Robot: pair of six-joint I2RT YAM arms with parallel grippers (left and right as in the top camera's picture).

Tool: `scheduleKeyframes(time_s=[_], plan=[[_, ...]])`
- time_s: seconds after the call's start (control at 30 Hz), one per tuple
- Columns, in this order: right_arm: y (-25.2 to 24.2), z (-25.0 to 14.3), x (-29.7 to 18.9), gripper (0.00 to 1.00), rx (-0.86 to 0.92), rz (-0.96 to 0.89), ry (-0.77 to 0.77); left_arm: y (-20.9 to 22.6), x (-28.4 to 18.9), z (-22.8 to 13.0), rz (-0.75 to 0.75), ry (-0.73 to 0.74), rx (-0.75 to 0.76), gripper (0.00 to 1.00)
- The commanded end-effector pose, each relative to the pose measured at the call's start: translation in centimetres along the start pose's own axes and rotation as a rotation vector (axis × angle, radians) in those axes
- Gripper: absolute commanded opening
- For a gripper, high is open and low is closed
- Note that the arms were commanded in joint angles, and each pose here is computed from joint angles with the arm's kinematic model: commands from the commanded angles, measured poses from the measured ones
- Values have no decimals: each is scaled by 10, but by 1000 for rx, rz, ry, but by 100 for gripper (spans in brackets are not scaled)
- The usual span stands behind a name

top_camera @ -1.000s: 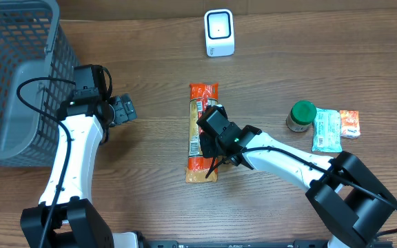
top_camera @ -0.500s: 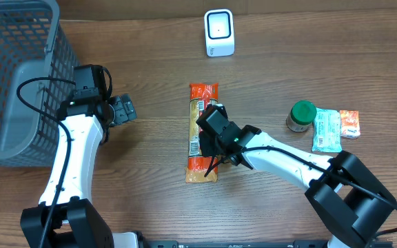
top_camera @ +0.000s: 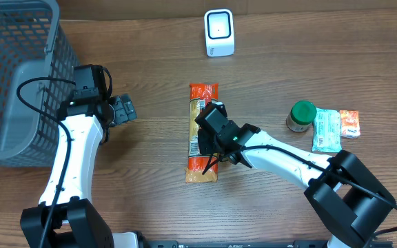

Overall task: Scan the item barcode
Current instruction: 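Pinch the red strip on the pasta pack with the right gripper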

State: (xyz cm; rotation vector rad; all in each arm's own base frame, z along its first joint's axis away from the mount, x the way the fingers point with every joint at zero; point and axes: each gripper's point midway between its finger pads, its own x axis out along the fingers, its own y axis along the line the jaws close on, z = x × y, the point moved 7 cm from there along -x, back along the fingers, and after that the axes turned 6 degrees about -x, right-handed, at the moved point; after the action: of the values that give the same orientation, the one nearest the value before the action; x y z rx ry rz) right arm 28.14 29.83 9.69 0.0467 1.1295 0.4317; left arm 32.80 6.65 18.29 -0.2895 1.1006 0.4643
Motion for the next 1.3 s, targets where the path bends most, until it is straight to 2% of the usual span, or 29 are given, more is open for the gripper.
scheduleKeyframes(time_s=[0.0,0.4,0.53,0.83,1.1,1.27], plan=[[3,12,-3,45,55,0,-37,-2,-9,5,-13,-29,22,100],[-3,0,4,44,48,-19,-31,-2,-9,5,-13,-29,22,100],[-5,-3,5,30,47,-28,-21,-2,-9,5,-13,-29,22,100],[-10,-17,15,29,40,-51,23,-2,-9,5,-13,-30,22,100],[-19,-21,17,4,35,-82,58,-2,-9,5,-13,-29,22,100],[-18,-11,3,4,-80,-63,32,-2,-9,5,-13,-29,22,100]])
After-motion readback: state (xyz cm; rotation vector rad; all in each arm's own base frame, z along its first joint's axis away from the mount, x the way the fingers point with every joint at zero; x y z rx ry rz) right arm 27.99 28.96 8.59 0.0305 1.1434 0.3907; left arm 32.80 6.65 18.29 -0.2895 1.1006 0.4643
